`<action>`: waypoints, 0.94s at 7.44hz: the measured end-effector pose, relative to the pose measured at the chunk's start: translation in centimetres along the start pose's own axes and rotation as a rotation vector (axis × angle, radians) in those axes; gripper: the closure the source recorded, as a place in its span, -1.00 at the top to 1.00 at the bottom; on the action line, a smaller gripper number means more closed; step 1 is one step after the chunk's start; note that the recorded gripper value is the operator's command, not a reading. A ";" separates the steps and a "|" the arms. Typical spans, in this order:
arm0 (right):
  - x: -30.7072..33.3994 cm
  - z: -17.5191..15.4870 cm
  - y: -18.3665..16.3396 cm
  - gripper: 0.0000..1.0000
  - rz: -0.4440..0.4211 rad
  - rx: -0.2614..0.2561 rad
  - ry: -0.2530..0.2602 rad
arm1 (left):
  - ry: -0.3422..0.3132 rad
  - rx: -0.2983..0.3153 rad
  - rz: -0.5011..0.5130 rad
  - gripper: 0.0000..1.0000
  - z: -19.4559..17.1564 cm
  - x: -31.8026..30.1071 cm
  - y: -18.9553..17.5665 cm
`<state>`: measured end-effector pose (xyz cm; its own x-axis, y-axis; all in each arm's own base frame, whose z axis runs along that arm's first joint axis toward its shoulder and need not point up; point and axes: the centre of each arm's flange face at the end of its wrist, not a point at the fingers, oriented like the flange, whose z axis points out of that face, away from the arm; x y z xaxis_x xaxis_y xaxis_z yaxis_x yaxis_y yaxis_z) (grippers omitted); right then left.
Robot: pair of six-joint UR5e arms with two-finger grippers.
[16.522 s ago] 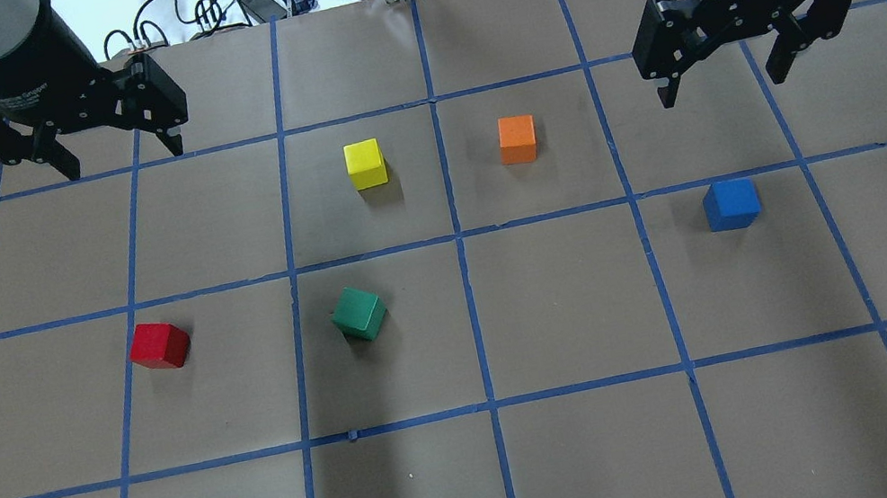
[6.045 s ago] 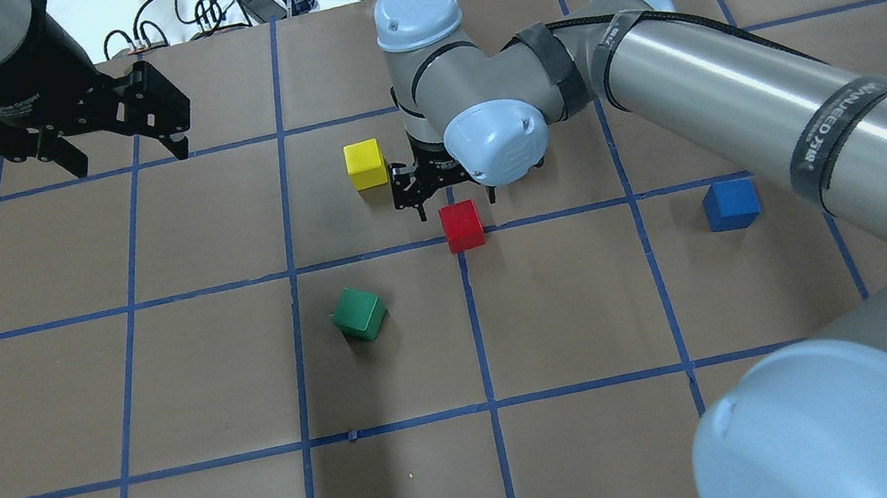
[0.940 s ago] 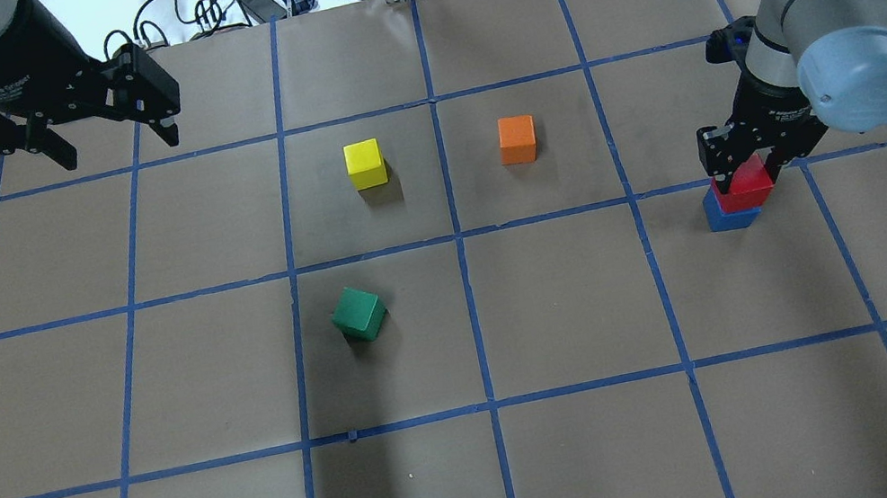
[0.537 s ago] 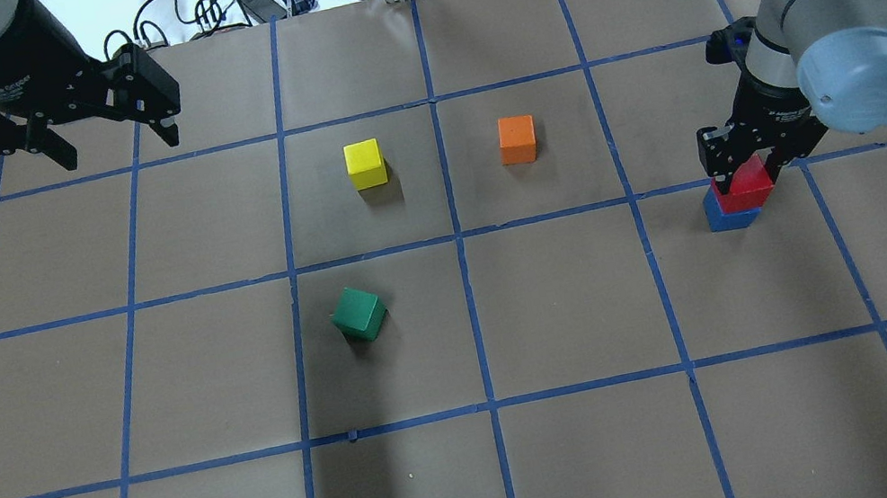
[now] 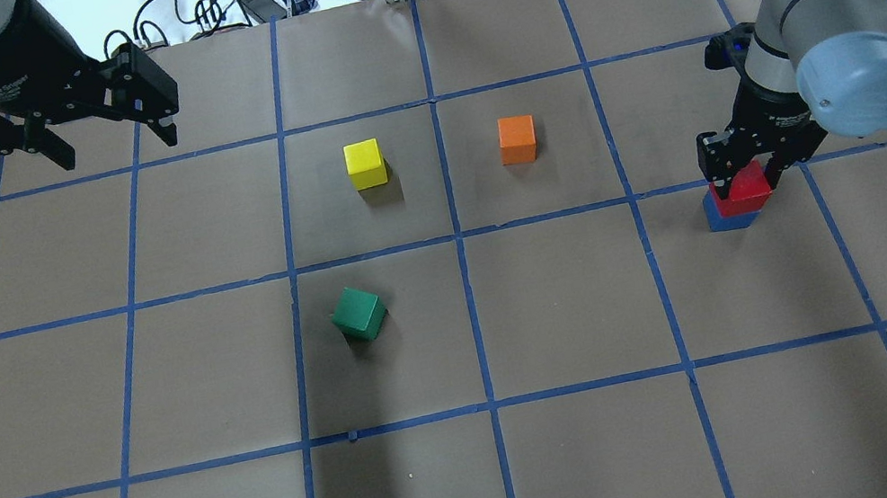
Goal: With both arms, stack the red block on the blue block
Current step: 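Lower the red cube onto the blue cube, then open the right gripper to release the red cube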
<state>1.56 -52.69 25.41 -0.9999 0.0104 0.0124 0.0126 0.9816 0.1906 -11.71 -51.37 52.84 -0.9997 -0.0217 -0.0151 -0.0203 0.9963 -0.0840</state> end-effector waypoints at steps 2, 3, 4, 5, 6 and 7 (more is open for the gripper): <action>0.0 -1.4 0.4 1.00 0.001 0.011 0.000 | 0.000 0.001 0.000 1.00 0.0 0.0 0.0; -0.1 -3.0 0.9 1.00 0.000 0.016 0.000 | 0.000 0.001 0.000 1.00 0.0 0.0 0.0; -0.1 -5.3 1.3 1.00 0.000 0.019 -0.001 | 0.000 0.001 0.000 1.00 0.0 0.0 0.0; -0.1 -8.4 1.3 1.00 -0.001 0.020 -0.002 | 0.000 0.001 0.000 1.00 0.0 0.0 0.0; -0.2 -12.3 1.1 1.00 -0.001 0.023 -0.005 | 0.000 0.002 0.000 1.00 -0.1 0.0 0.0; -0.9 -16.5 1.2 1.00 0.005 0.027 -0.006 | 0.000 0.003 0.000 1.00 -0.1 0.0 0.1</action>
<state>2.63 -54.72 41.83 -0.9998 0.0163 0.0076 0.0174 0.9864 0.1637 -11.71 -51.28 52.98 -0.9996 -0.0218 -0.0149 -0.0205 0.9960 -0.0868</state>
